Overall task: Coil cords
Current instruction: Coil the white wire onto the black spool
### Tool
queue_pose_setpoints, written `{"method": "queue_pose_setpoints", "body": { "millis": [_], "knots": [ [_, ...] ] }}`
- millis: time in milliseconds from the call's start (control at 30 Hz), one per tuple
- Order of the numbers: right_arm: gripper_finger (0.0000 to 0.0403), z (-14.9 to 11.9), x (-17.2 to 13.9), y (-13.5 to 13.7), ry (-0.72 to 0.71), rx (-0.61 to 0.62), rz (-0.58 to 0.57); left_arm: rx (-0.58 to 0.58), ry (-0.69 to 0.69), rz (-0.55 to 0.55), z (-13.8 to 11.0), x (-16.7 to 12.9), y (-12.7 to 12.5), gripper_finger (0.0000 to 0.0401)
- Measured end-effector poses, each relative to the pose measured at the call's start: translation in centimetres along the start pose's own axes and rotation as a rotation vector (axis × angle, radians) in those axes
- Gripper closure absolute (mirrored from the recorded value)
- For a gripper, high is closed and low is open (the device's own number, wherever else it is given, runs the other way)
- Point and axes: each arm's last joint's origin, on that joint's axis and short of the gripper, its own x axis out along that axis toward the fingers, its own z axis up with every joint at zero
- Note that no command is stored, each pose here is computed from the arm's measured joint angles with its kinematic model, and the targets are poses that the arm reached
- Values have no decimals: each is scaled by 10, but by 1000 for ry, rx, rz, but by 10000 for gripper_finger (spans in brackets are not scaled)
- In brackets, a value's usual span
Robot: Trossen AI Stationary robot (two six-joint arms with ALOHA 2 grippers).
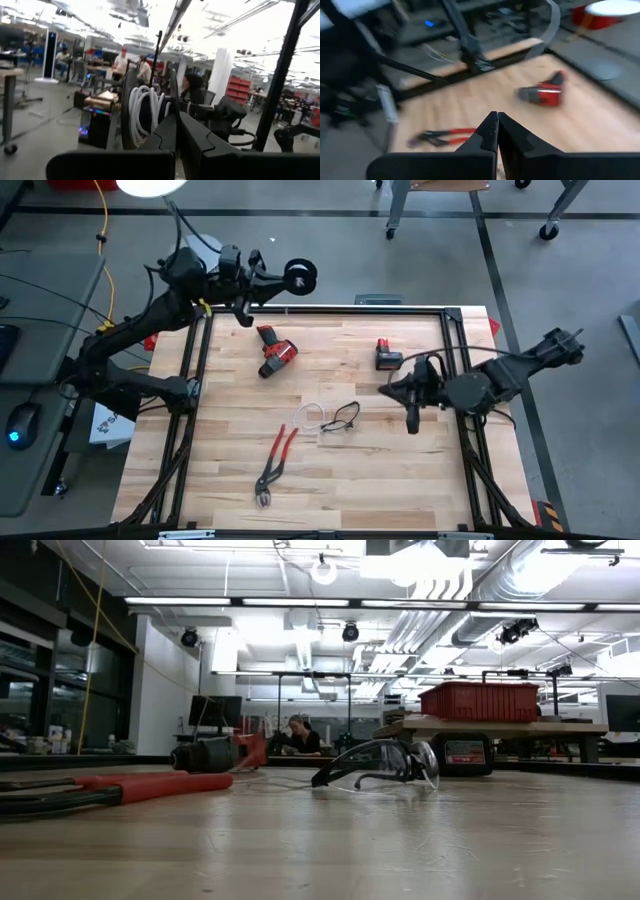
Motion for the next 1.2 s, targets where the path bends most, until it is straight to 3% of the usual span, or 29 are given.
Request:
{"method": "queue_pose_setpoints", "body": {
  "millis": [200,333,467,633,767,967,1200],
  "knots": [
    [403,-30,32,-24,-69,95,198,-49,108,40,-39,-4,12,401],
    [403,-44,57,-50,-72,132,248,-109,177,76,-83,-15,24,401],
    [403,-42,68,-76,-116,181,254,-182,126,77,-111,-31,30,401],
    [403,-26,70,-96,-156,203,241,-218,38,63,-118,-50,33,401],
    [403,-11,66,-99,-203,181,210,-192,104,63,-120,-56,37,401],
    [403,-18,70,-106,-125,143,85,-187,280,116,-136,-66,50,401],
    [403,-21,71,-98,-106,80,117,-170,195,63,-123,-69,54,401]
  ]
}}
